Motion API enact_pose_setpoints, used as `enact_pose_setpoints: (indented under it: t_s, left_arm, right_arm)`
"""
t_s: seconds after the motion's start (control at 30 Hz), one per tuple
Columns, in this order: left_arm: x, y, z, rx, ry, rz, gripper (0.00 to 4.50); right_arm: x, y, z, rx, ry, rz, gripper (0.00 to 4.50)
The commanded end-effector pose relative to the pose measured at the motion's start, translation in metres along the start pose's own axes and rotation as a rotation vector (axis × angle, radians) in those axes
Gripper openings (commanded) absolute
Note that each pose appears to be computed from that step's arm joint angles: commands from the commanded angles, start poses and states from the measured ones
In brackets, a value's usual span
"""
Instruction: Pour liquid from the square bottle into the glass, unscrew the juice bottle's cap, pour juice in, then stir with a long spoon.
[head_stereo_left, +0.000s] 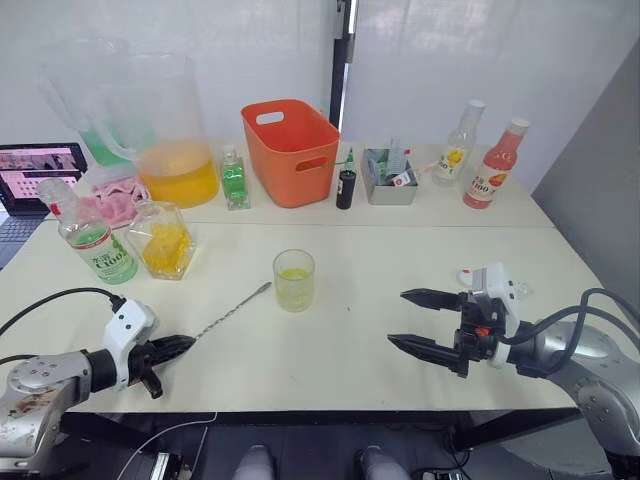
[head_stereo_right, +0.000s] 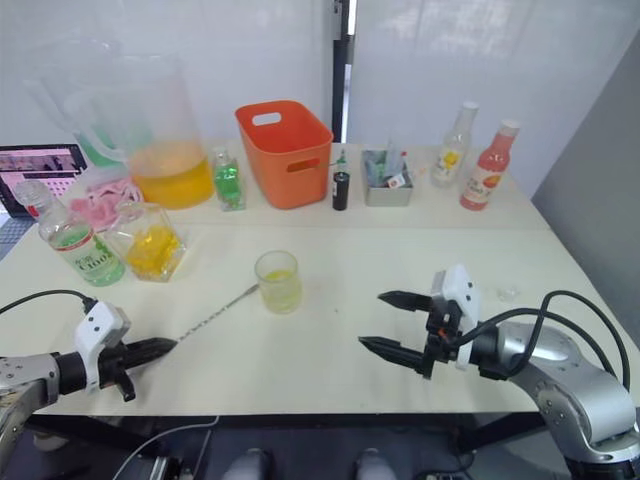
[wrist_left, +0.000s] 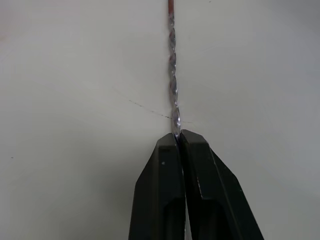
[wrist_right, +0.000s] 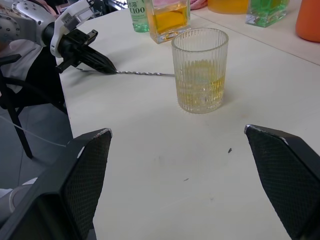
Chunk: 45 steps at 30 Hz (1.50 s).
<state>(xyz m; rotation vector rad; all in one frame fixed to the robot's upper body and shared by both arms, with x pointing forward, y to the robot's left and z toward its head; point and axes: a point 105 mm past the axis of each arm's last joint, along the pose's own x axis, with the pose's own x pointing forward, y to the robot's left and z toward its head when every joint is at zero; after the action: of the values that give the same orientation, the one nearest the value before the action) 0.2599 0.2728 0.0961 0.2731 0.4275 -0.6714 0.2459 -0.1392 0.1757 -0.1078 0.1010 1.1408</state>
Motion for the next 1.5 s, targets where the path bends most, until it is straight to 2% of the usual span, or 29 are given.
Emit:
enact_pose_setpoints:
  t_s: [0.03,0.23,0.5,0.77,0.97,1.1,1.23,1.33,1.5]
  left_arm:
    - [-0.003,0.004,-0.003,0.004,0.051,-0.010,1.29]
    - [-0.003,0.012,0.017,0.051,0.099,-0.047,3.19]
    - [0.009,0.008,0.027,0.120,0.231,-0.098,3.19]
    - [0.012,-0.005,0.008,0.132,0.324,-0.108,3.19]
    - [0.006,-0.010,-0.003,0.156,0.378,-0.122,1.33]
    - [0.003,0.001,-0.005,0.168,0.356,-0.063,0.02]
    - [0.001,0.019,0.000,0.194,0.321,0.005,0.02]
    - [0.003,0.028,0.012,0.192,0.244,0.044,0.02]
    - [0.006,0.038,0.053,0.204,0.027,0.092,0.02]
  right_arm:
    - [0.001,0.003,0.012,-0.060,-0.040,-0.004,4.50]
    - [0.003,0.003,0.012,-0.055,-0.049,-0.005,4.50]
    - [0.005,0.006,0.010,-0.053,-0.056,-0.015,4.50]
    - [0.004,0.008,0.008,-0.053,-0.059,-0.033,4.50]
    - [0.004,0.008,0.008,-0.058,-0.056,-0.034,4.50]
    - [0.005,0.005,0.009,-0.090,-0.052,-0.040,4.50]
    - [0.005,0.003,0.009,-0.091,-0.048,-0.040,4.50]
    - [0.004,-0.003,0.012,-0.047,-0.053,-0.055,4.50]
    - [0.007,-0.015,0.017,-0.063,-0.028,-0.112,4.50]
